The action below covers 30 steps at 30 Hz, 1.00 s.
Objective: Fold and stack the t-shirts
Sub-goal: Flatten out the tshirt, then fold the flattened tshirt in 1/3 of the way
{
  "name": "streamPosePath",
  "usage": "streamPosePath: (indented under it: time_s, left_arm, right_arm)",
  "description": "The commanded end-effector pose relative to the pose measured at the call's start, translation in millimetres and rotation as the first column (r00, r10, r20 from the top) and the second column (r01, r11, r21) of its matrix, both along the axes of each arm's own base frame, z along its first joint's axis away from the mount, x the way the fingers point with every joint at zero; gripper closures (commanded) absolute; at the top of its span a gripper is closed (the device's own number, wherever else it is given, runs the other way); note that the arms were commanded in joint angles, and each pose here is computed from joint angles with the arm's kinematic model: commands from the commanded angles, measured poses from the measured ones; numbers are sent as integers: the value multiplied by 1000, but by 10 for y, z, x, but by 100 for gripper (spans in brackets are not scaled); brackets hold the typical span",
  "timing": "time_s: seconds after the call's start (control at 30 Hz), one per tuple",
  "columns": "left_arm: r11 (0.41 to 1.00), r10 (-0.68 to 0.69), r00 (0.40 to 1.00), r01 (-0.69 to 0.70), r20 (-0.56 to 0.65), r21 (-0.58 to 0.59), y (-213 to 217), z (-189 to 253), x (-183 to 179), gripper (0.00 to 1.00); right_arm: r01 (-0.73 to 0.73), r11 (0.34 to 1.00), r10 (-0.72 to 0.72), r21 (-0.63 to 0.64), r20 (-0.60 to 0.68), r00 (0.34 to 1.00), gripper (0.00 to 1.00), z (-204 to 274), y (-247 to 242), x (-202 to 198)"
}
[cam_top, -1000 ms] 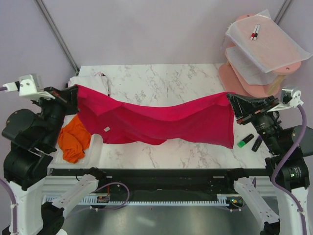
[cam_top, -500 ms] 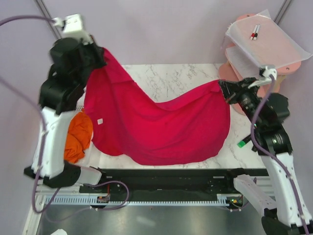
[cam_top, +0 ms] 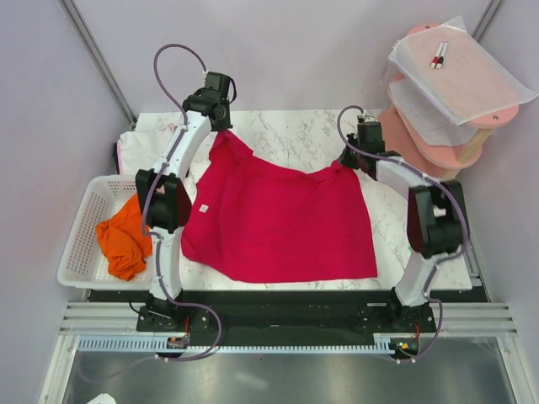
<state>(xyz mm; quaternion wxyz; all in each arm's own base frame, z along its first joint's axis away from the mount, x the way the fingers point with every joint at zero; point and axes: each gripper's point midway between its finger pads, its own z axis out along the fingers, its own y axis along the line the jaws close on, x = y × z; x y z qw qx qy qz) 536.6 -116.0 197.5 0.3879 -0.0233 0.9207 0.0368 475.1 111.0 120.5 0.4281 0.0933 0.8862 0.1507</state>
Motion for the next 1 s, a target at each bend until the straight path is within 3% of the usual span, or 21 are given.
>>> streamPosePath:
  time_s: [0.0, 0.1, 0.27, 0.4, 0.53, 0.67, 0.97]
  left_arm:
    - [999, 17, 994, -12, 111, -39, 57, 265, 361, 98]
    - [998, 46, 992, -41, 118, -46, 215, 242, 460, 98]
    - [995, 96, 983, -90, 153, -48, 402, 393, 472, 98]
    - [994, 94, 978, -83, 187, -67, 452, 556, 472, 98]
    - [994, 88, 986, -78, 138, -75, 423, 394, 378, 98]
    - [993, 99, 991, -93, 87, -71, 412, 219, 197, 98]
    - [992, 102, 992, -95, 75, -87, 458, 391, -261, 98]
  right_arm:
    - [78, 996, -81, 36, 97, 992, 100, 101, -177, 781]
    - [110, 992, -113, 67, 55, 992, 100, -184, -304, 1038]
    - [118, 987, -131, 109, 122, 984, 100, 6, -438, 1239]
    - [170, 979, -185, 109, 152, 971, 100, 105, -649, 1246]
    - [153, 982, -166, 108, 123, 978, 100, 12, -675, 1164]
    - [127, 983, -144, 130, 130, 981, 100, 67, -654, 1048]
    - [85, 982, -105, 171, 113, 988, 100, 281, -554, 868]
